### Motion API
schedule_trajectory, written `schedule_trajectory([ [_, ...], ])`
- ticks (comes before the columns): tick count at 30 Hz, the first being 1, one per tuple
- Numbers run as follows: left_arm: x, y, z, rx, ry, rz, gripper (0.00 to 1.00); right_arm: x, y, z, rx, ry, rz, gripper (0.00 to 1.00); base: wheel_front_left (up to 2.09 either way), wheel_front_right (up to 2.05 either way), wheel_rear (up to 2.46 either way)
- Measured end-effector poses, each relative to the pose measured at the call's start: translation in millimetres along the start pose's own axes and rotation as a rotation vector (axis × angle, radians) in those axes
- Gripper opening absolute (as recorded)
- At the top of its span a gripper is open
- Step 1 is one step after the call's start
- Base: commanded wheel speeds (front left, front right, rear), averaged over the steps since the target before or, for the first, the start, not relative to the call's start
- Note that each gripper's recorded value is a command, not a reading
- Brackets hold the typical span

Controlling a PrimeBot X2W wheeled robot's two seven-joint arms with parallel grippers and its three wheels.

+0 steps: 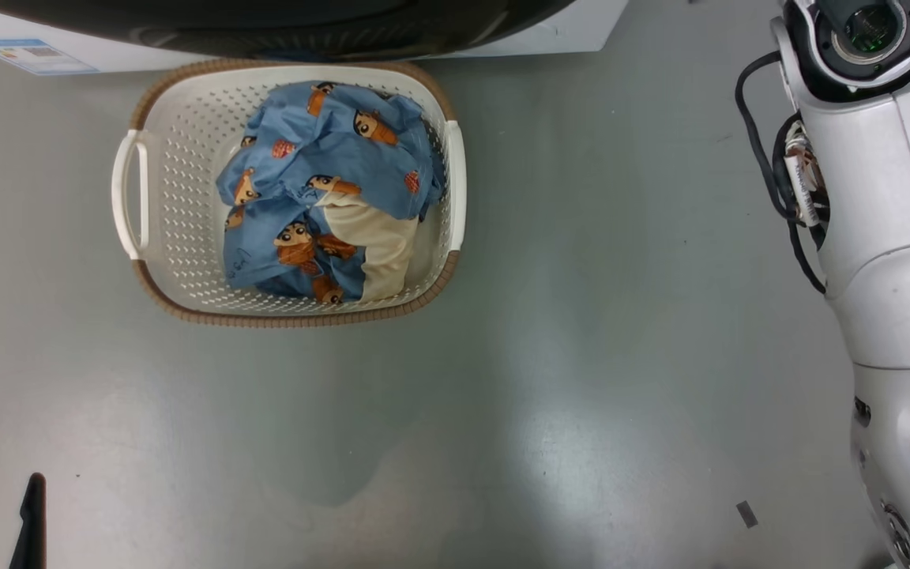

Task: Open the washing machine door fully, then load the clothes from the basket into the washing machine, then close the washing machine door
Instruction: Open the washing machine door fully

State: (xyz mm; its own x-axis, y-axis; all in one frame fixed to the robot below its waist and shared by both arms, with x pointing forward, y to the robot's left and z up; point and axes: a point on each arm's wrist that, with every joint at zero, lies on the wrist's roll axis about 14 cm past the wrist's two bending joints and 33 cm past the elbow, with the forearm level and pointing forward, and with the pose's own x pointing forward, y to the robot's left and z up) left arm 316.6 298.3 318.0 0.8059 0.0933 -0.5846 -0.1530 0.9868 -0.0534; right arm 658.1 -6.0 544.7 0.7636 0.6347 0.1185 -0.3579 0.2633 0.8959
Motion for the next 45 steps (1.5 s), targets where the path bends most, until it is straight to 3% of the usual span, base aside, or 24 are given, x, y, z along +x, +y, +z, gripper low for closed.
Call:
schedule_trajectory([
  [24,8,-10,11,0.001,-0.039,-0.038,1.00,-21,13,-72,0.038,0.209,-0.010,0.00,0.00,0.00,0.00],
  [45,-7,-47,48,-0.052,-0.204,-0.106,1.00,-90,80,-144,0.096,0.400,0.035,0.00,0.00,0.00,0.00],
])
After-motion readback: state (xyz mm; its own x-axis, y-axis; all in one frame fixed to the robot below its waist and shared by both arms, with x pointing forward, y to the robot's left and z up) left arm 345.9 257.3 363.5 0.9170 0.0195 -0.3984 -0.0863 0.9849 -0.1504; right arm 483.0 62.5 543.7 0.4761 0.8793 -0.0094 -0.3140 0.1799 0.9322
